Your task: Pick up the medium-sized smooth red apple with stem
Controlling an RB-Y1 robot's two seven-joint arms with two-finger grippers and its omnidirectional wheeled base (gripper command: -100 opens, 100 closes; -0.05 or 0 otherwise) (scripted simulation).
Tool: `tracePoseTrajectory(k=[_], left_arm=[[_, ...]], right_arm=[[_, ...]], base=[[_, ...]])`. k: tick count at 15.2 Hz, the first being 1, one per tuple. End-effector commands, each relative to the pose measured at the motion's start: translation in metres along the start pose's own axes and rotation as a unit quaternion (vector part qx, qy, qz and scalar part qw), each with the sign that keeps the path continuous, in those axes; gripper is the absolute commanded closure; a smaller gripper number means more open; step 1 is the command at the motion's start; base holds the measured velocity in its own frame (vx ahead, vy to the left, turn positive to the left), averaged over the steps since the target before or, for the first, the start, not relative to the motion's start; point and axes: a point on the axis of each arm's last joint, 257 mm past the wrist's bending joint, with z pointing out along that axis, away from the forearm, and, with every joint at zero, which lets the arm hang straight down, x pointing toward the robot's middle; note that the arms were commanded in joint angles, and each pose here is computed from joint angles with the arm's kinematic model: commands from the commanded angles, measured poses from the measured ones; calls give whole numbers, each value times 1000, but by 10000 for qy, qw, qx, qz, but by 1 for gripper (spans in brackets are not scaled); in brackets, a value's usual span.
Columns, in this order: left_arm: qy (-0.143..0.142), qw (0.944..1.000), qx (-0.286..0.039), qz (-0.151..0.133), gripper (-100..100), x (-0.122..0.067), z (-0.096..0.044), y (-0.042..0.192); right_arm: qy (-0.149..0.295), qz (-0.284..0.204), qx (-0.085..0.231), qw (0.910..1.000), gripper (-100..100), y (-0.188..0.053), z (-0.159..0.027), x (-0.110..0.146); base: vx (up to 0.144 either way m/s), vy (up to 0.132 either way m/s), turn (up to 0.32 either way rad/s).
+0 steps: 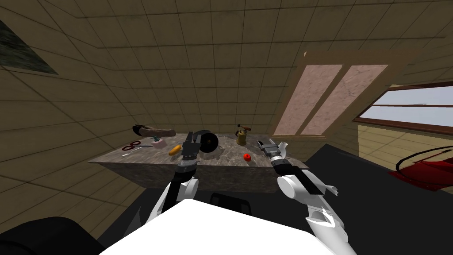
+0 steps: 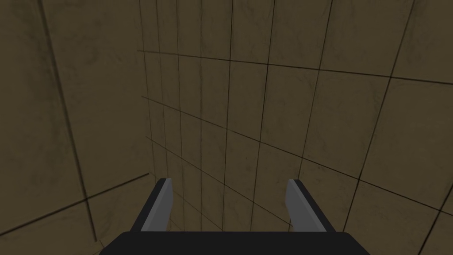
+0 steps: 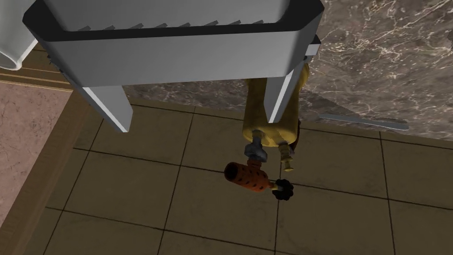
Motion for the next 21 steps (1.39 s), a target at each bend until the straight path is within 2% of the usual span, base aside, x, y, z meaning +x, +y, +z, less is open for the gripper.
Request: tracePoseTrajectory(k=[1, 3, 4, 7, 8, 10, 11, 14, 15, 17, 18, 20, 21], left_arm=[[0, 10000, 0, 0, 0, 0, 0, 0], [0, 10000, 0, 0, 0, 0, 0, 0], [0, 10000, 0, 0, 0, 0, 0, 0], [0, 10000, 0, 0, 0, 0, 0, 0], [0, 10000, 0, 0, 0, 0, 0, 0], [0, 10000, 0, 0, 0, 0, 0, 0], [0, 10000, 0, 0, 0, 0, 0, 0], [0, 10000, 0, 0, 0, 0, 0, 0], [0, 10000, 0, 0, 0, 0, 0, 0], [0, 10000, 0, 0, 0, 0, 0, 0], [0, 10000, 0, 0, 0, 0, 0, 0], [0, 10000, 0, 0, 0, 0, 0, 0], [0, 10000, 0, 0, 0, 0, 0, 0]], right_arm=[[-238, 403, 161, 9988, -100, -7, 6, -14], [-253, 566, 162, 9979, -100, -7, 6, -15], [-452, 833, 294, 9951, -100, -14, 10, -26], [-502, 1050, 301, 9927, -100, -15, 10, -28], [-752, 1349, 437, 9870, -100, -23, 13, -41], [-760, 1523, 424, 9845, -100, -23, 13, -41], [-987, 1770, 544, 9777, -100, -31, 16, -53], [-1023, 1982, 530, 9734, -100, -32, 16, -54], [-1279, 2267, 641, 9634, -100, -40, 17, -66], [-1290, 2423, 621, 9596, -100, -40, 17, -66], [-1538, 2659, 722, 9489, -100, -48, 18, -77], [-1558, 2844, 694, 9434, -100, -48, 18, -77], [-1558, 2844, 694, 9434, -100, -48, 18, -77]], base=[[2, 3, -33], [2, 6, -33], [3, 7, -35], [2, 5, -17], [1, 4, -37], [2, 6, -29], [3, 6, -38], [1, 5, -16], [2, 5, -36], [2, 6, -27], [4, 6, -39], [3, 6, -23], [0, 0, 0]])
